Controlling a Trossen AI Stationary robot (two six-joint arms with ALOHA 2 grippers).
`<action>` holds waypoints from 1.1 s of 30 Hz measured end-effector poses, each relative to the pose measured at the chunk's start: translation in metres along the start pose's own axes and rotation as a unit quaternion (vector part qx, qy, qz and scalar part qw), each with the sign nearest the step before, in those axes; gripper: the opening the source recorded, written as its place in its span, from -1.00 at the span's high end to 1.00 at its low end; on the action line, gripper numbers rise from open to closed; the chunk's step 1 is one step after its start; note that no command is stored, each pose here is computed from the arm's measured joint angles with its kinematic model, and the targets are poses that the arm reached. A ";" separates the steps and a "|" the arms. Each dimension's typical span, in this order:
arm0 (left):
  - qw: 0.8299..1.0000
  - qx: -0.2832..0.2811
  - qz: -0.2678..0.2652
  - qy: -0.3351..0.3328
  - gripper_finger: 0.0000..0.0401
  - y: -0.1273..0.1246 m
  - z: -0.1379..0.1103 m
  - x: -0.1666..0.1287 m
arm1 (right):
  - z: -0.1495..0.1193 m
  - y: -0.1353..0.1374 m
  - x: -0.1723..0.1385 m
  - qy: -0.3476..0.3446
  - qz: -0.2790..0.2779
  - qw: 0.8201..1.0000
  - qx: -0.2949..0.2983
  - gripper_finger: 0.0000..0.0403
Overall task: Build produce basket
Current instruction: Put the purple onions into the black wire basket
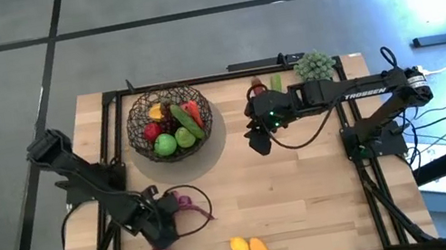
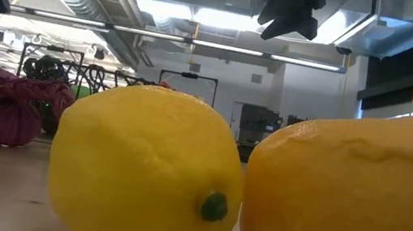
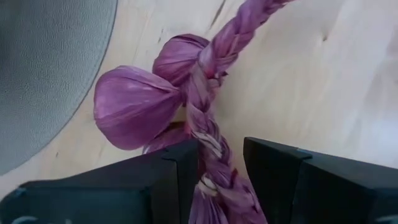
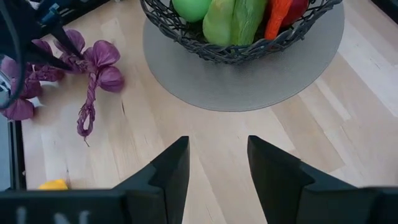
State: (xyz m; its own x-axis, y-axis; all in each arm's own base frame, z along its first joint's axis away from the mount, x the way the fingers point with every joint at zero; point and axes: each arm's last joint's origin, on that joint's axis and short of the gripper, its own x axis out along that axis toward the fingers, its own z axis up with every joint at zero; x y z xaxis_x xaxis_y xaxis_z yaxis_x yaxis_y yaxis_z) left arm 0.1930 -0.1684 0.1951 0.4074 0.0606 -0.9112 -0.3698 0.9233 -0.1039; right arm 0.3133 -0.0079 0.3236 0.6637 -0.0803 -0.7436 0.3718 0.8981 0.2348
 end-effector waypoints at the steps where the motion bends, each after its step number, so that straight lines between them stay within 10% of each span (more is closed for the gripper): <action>1: 1.000 0.003 0.004 0.000 0.40 -0.001 0.000 0.003 | 0.000 0.000 0.000 0.000 0.000 1.000 0.000 0.22; 16: 0.998 0.049 0.040 0.016 0.43 -0.005 0.007 0.039 | 0.000 0.000 0.000 0.000 0.000 1.000 0.001 0.22; 33: 0.996 0.060 0.030 0.049 0.98 0.005 0.022 0.046 | 0.000 0.000 0.000 0.000 0.000 1.000 0.001 0.22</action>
State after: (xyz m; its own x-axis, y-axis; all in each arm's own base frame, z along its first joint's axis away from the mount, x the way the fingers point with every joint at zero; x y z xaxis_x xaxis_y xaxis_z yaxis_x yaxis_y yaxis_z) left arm 0.2276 -0.1524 0.1616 0.3007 0.0858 -0.9499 -0.2856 0.9584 -0.0039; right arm 0.3134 -0.0079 0.3234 0.6633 -0.0795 -0.7441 0.3726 0.8974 0.2362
